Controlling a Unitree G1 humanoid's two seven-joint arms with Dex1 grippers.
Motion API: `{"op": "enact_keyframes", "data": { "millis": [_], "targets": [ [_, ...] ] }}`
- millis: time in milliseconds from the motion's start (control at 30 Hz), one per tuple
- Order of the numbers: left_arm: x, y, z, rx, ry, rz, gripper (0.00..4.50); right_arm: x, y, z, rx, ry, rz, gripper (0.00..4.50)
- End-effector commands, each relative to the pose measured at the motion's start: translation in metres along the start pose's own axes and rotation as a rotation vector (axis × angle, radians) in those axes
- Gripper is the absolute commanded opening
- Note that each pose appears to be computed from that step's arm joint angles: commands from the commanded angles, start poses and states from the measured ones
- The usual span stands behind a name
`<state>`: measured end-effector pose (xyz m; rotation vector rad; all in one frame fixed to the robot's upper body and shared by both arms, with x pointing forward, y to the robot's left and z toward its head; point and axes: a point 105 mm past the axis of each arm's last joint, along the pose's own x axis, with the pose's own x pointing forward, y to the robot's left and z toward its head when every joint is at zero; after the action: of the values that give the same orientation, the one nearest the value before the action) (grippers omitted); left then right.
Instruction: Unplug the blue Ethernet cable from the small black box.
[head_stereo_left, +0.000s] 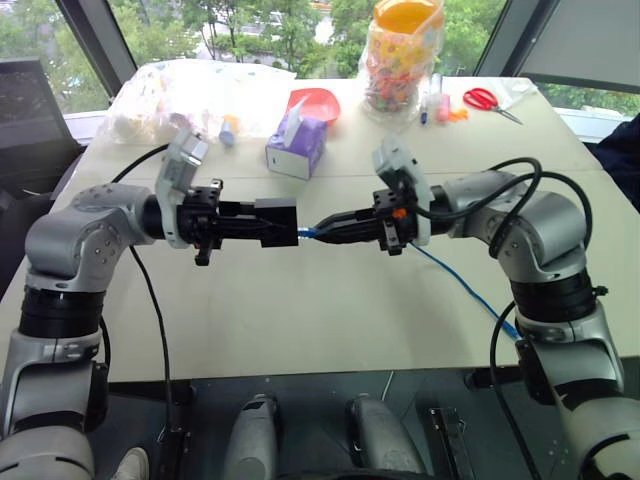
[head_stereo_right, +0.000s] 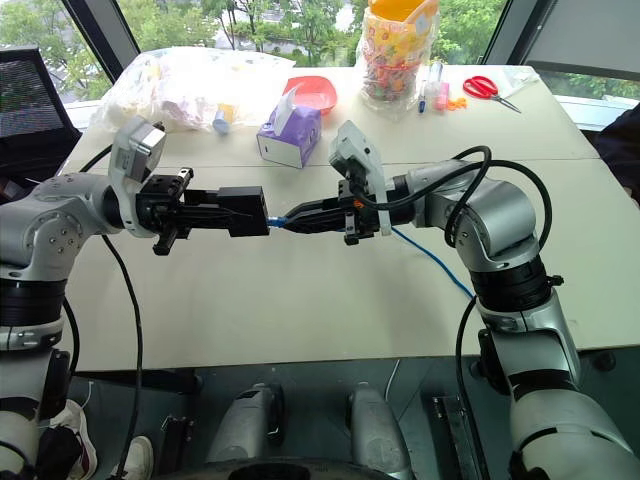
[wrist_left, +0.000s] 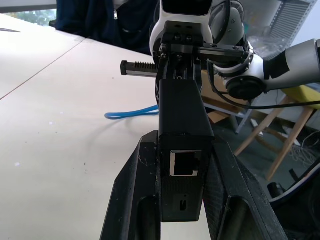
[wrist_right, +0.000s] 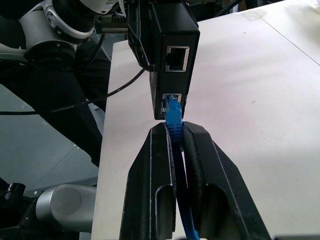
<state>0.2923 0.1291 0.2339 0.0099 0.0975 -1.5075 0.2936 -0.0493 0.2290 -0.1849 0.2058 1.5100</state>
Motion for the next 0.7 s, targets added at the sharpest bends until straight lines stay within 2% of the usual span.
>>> {"op": "enact_keyframes", "data": {
  "millis": [33,167,267,333,700],
  "targets": [
    [-0.0023,-0.0005,0.0113,0.054,-0.014,0.01,0.5,0.0042,0.0108,0.0145,-0.05,-0.02,0.05,0.31],
    [-0.0019,-0.0003,0.0113,0.055,-0.015,0.008,0.5,0.0051,0.0134,0.0153,-0.039,-0.033,0.066,0.31],
    [-0.0011,-0.0003,0.011,0.055,-0.014,0.007,0.5,0.006,0.0107,0.0138,-0.05,-0.023,0.041,1.25],
    [-0.0009,-0.0002,0.011,0.055,-0.014,0.008,0.5,0.0071,0.0095,0.0116,-0.066,-0.004,0.03,2.2],
    [0.0004,-0.0018,0.0093,0.053,-0.015,0.008,0.5,0.0085,0.0109,0.0147,-0.042,-0.017,0.058,2.2]
  ]
}}
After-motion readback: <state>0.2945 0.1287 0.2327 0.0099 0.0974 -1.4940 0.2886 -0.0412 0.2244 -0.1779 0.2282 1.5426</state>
